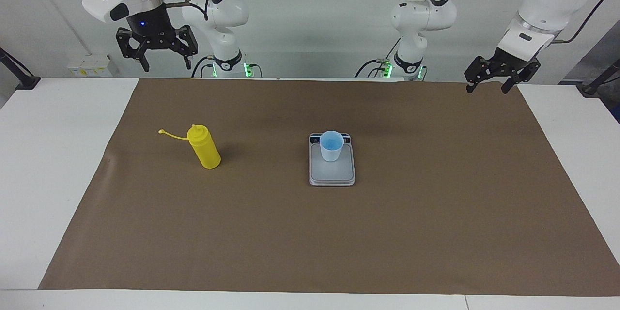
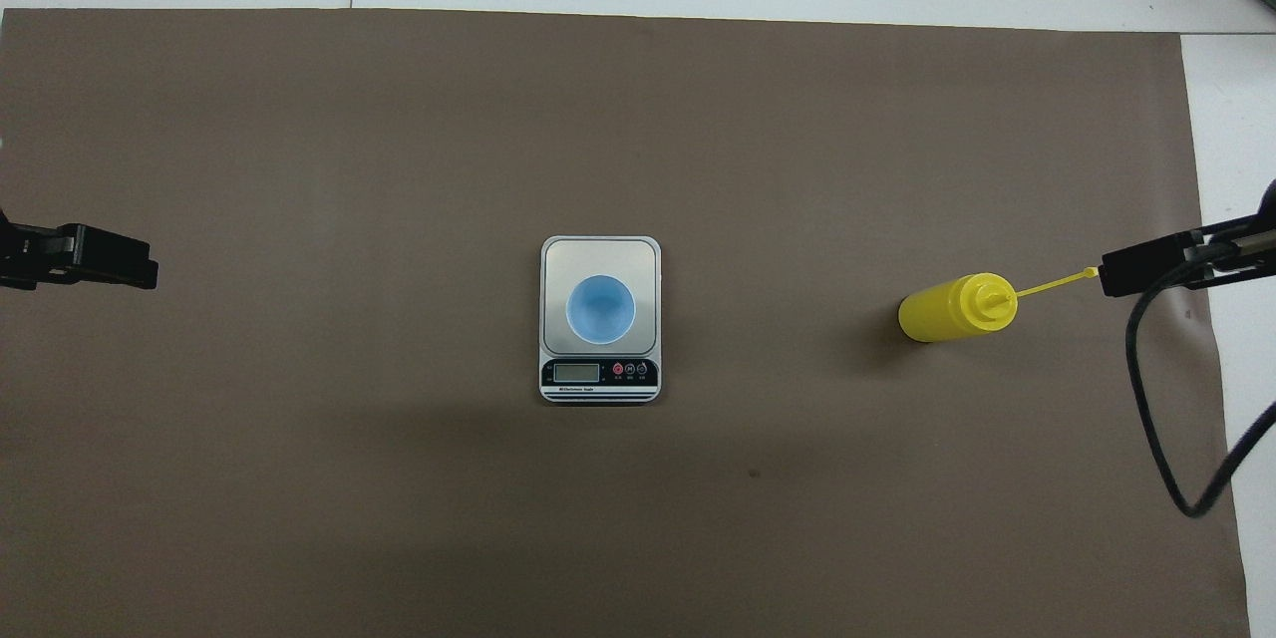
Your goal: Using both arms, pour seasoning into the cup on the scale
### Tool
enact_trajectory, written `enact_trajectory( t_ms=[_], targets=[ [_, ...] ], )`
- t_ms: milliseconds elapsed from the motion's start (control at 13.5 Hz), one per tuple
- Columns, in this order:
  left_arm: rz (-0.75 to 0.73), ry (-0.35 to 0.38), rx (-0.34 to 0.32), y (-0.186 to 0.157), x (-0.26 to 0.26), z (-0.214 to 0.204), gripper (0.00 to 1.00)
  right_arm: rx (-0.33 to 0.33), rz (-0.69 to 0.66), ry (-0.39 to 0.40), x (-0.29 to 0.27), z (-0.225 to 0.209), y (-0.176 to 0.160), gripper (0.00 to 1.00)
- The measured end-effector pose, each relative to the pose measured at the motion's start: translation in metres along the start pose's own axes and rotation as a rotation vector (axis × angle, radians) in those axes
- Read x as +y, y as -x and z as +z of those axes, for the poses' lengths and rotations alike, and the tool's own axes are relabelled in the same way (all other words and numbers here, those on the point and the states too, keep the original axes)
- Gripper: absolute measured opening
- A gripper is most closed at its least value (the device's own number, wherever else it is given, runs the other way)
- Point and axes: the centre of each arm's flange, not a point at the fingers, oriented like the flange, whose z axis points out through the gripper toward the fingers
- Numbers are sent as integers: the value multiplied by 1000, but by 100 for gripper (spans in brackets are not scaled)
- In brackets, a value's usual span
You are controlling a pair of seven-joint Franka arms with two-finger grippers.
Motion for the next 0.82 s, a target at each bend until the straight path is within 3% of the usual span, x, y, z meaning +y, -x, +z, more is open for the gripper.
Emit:
enact_trajectory(
  t_ms=[445,816],
  targets=[
    [0,0,0,0,0,0,100,-8,12,-11,4,-1,8,100],
    [0,0,0,0,0,0,100,-37,164,-23,0,42,2,100]
  ],
)
